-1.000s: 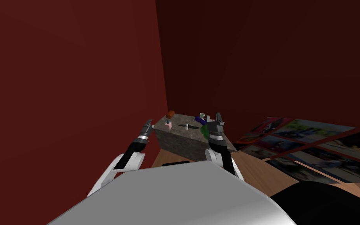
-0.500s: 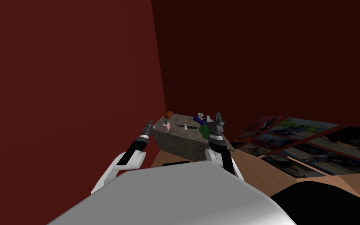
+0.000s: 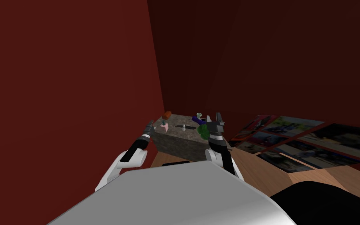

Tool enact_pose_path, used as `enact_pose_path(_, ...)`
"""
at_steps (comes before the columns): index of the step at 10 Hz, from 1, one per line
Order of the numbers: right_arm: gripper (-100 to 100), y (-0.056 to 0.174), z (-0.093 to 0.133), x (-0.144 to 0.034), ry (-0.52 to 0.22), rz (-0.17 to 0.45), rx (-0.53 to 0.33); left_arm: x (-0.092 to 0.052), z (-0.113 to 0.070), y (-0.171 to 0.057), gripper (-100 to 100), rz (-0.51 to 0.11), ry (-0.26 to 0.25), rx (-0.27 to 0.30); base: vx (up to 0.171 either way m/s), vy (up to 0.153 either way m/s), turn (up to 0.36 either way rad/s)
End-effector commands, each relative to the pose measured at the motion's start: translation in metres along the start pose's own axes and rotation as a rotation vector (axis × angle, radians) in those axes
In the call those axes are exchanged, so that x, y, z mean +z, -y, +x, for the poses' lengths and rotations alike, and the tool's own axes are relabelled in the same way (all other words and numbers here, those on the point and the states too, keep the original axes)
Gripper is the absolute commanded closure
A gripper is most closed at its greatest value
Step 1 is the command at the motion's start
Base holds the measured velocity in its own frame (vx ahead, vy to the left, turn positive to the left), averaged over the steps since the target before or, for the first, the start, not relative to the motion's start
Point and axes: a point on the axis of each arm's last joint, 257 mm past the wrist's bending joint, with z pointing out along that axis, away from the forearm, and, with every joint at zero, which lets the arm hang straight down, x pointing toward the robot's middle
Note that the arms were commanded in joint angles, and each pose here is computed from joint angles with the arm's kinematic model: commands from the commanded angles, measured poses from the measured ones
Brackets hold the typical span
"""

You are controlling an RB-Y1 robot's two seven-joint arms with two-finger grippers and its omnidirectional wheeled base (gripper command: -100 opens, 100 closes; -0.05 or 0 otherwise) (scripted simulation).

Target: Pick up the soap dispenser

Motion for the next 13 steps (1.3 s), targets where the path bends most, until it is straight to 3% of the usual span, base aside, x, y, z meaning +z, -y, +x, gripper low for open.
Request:
enact_pose_path(1,0,0.0,0.0,0.0,0.0,0.0,0.0,0.002,0.001,-0.008,-100,-0.038,0.011,-0.032,0.032,-0.025,-0.064)
enact_pose_path(6,0,0.0,0.0,0.0,0.0,0.0,0.0,0.004,0.008,-0.026,-100,-0.13,0.044,-0.137,0.026,-0.023,-0.063)
enact_pose_path(11,0,0.0,0.0,0.0,0.0,0.0,0.0,0.006,0.021,-0.036,-100,-0.183,0.071,-0.26,0.017,-0.013,-0.041)
enact_pose_path(12,0,0.0,0.0,0.0,0.0,0.0,0.0,0.006,0.02,-0.034,-100,-0.177,0.068,-0.245,0.007,-0.004,-0.005)
enact_pose_path(13,0,0.0,0.0,0.0,0.0,0.0,0.0,0.006,0.02,-0.035,0,-0.18,0.069,-0.248,0.0,0.0,0.0)
